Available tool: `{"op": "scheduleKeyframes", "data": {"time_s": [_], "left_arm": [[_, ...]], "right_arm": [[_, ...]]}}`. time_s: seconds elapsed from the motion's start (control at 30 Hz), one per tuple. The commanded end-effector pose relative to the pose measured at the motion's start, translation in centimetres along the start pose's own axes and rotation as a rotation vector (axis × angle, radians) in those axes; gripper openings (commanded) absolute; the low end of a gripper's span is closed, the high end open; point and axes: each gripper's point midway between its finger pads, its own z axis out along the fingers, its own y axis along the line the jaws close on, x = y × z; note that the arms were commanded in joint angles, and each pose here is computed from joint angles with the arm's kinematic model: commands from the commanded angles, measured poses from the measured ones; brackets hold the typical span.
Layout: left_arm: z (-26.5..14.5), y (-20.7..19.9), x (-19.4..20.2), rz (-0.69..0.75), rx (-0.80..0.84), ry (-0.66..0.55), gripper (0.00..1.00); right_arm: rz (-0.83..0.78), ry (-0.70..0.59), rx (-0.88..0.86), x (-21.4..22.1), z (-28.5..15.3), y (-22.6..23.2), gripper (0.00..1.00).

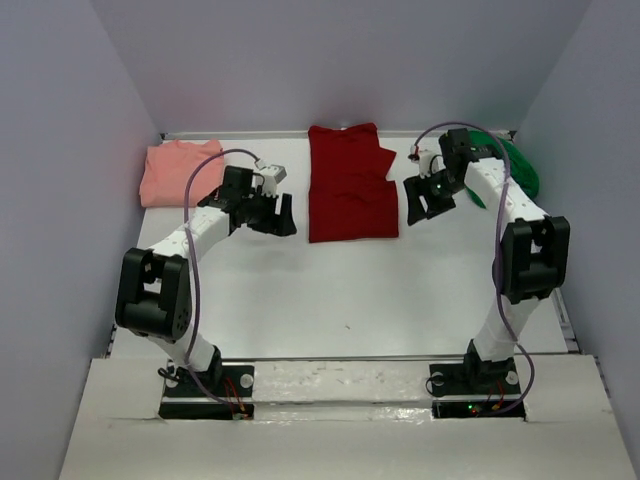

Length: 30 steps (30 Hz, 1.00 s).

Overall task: Fold and stack the t-shirts
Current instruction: Fold the folded rectangular tshirt in 1/3 of the way, then grab one side of the 2/3 rectangular tshirt with both arms

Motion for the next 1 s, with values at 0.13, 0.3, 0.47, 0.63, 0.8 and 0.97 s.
{"op": "scheduleKeyframes", "data": {"time_s": [0.13, 0.3, 0.47, 0.63, 0.8, 0.97], "left_arm": [[1.8, -1.9, 4.7, -0.114, 0.191, 0.129, 0.82], [3.6, -1.5, 5.6, -0.14, 0.224, 0.192, 0.74], [6.1, -0.2, 6.7, -0.195, 0.219, 0.235, 0.73], [7.9, 0.0, 7.2, -0.255, 0.252, 0.264, 0.68], [9.2, -0.1, 6.3, -0.283, 0.285, 0.239, 0.57], [9.7, -0.4, 5.9, -0.305, 0.322, 0.238, 0.55]], "right_arm": [[0.142, 0.143, -0.201, 4.5, 5.0, 2.1, 0.69], [0.149, 0.167, -0.22, 4.6, 6.7, 1.6, 0.69], [0.148, 0.173, -0.24, 3.8, 8.4, 1.0, 0.69], [0.153, 0.165, -0.255, 2.9, 9.5, 0.6, 0.7], [0.159, 0.161, -0.264, 2.1, 10.9, 0.1, 0.7], [0.164, 0.156, -0.275, 1.4, 11.9, -0.3, 0.7]]}}
